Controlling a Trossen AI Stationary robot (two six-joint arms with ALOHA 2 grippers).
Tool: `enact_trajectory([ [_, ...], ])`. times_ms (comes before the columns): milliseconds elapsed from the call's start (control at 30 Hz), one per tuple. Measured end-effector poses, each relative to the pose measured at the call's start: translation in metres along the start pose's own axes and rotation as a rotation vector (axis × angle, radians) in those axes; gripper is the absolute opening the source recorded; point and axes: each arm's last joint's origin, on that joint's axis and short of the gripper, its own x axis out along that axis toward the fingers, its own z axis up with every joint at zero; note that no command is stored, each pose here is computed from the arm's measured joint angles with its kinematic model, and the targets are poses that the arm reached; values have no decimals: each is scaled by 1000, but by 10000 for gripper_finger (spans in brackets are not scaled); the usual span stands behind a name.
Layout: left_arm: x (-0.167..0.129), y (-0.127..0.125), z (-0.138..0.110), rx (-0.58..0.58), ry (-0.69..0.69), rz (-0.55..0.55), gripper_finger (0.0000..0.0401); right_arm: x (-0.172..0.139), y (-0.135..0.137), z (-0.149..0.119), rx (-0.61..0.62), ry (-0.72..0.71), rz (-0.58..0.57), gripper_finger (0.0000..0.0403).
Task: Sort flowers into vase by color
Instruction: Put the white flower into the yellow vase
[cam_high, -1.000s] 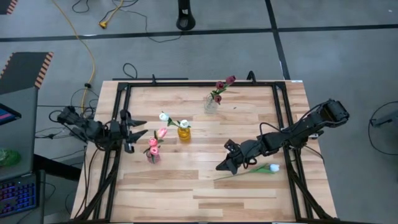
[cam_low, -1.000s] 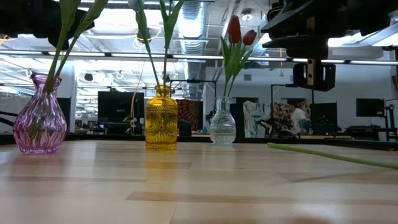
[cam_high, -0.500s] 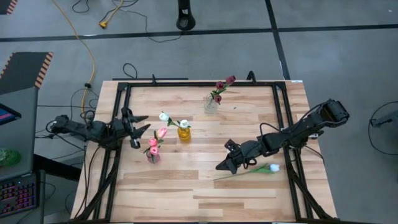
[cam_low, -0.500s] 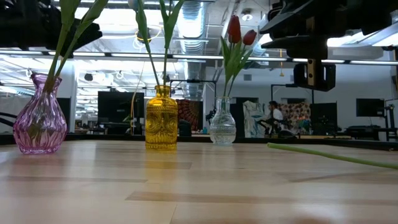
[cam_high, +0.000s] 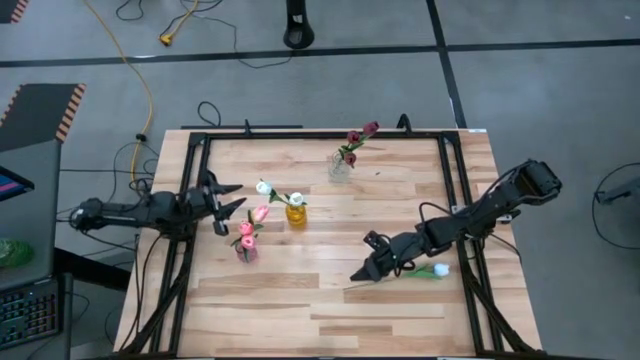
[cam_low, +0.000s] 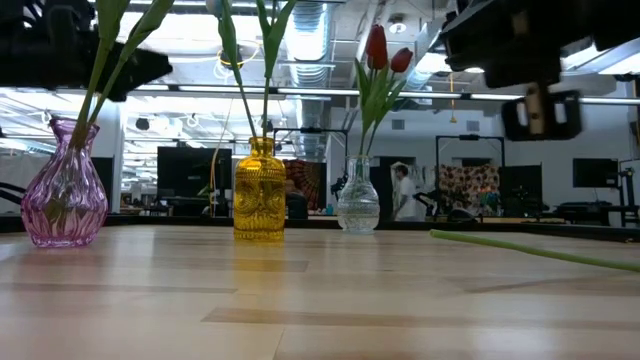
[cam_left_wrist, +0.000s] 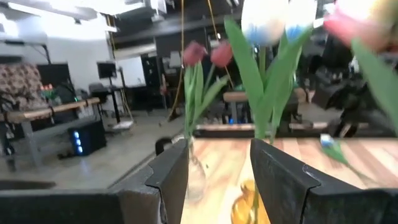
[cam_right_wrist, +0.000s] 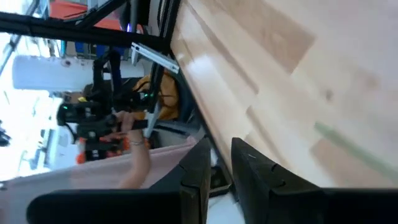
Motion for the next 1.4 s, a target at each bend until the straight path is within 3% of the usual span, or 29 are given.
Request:
enact_trajectory([
  [200, 0, 0, -10, -1, 92, -52, 161, 0, 3, -15, 183, 57, 4, 93],
  [400, 0, -2, -16, 7, 144, -104, 161, -1, 4, -25, 283, 88, 0, 93],
  [700, -1, -5, -17, 76, 138, -225, 161, -2, 6, -41, 415, 127, -6, 93],
  [967, -1, -6, -17, 121, 133, -238, 161, -5, 8, -59, 669, 180, -35, 93],
  [1133, -1, -6, -17, 117, 133, -237, 161, -6, 8, -65, 817, 190, -68, 93],
  [1233, -1, -6, -17, 116, 134, -236, 161, -6, 5, -67, 843, 185, -101, 93],
  [1400, -1, -6, -17, 114, 134, -235, 161, -8, -8, -68, 891, 129, -238, 93],
])
